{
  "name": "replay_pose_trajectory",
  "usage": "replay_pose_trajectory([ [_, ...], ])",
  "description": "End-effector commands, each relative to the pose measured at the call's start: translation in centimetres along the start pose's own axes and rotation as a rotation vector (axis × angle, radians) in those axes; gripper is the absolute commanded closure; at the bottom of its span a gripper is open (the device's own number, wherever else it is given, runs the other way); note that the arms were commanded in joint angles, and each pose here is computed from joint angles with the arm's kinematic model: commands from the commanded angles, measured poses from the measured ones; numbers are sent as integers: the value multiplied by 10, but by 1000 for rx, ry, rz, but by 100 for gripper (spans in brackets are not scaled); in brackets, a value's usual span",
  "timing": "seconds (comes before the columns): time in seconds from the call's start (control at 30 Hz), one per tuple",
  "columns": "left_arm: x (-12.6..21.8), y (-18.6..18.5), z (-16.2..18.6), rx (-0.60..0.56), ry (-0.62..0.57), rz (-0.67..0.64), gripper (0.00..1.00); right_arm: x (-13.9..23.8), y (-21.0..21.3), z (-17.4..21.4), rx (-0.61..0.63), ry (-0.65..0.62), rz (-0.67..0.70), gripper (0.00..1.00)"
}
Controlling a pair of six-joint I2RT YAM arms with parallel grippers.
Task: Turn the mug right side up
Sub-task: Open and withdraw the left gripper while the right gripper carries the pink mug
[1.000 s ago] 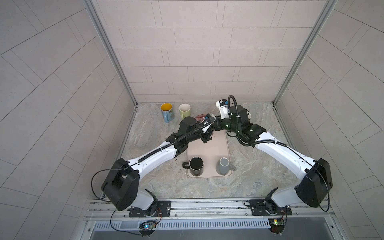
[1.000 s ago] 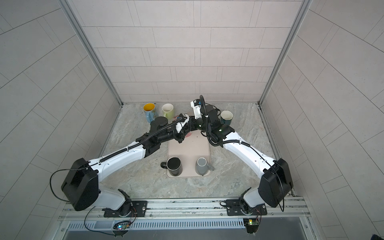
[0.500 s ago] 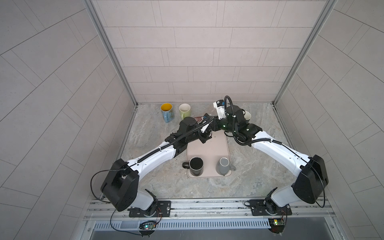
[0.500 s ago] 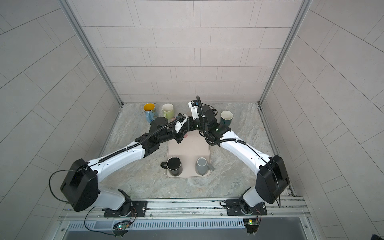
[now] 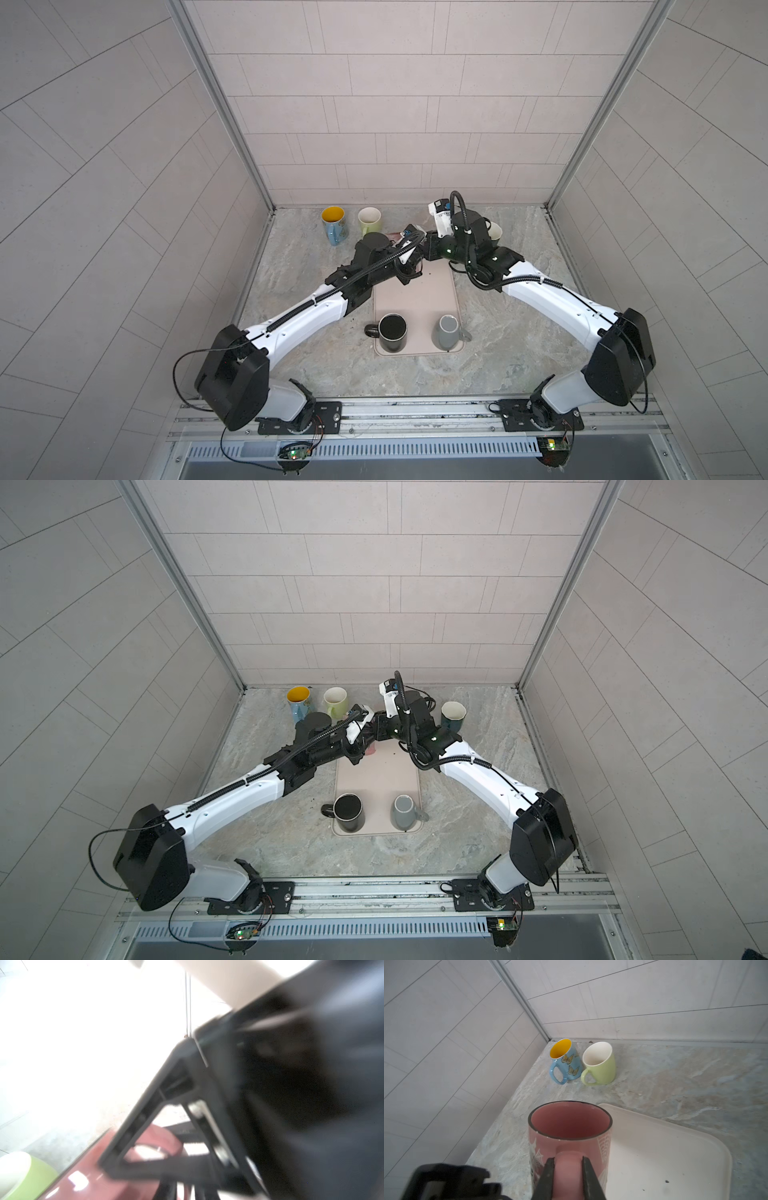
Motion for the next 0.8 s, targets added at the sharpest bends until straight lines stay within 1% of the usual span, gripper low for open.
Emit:
replay_pose_trajectory([
  [0.0, 32, -13, -77, -105, -301, 3, 72, -3, -8, 13, -13, 47, 39, 100],
  [0.03, 32, -12, -76, -106, -301, -2, 70, -3, -8, 12, -10, 44, 42, 100],
  [0.1, 34, -12, -76, -106, -300, -7, 68, -3, -10, 11, -7, 39, 51, 100],
  [0.27, 39, -10, -73, -117, -282, -35, 68, -4, -13, 5, -1, 13, 71, 100],
  [0.47, 48, 1, -67, -112, -255, -147, 67, -9, -23, -9, 14, -48, 115, 100],
  [0.6, 55, 12, -64, -88, -217, -241, 61, -18, -32, -20, 15, -118, 139, 100],
  [0.73, 59, 25, -65, -30, -171, -299, 61, -34, -43, -32, 23, -189, 152, 100],
  [0.77, 60, 29, -64, -9, -164, -310, 59, -39, -45, -34, 31, -209, 154, 100],
])
Point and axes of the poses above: each gripper's point midway between its finger pads, its own x axis back along the fingers, its own y axis along the line the jaws close on, z = x × y, the point moved 6 cm from there along x, back along the fingers, and after that the axes turned 11 degrees about x, right-handed, at the moved point
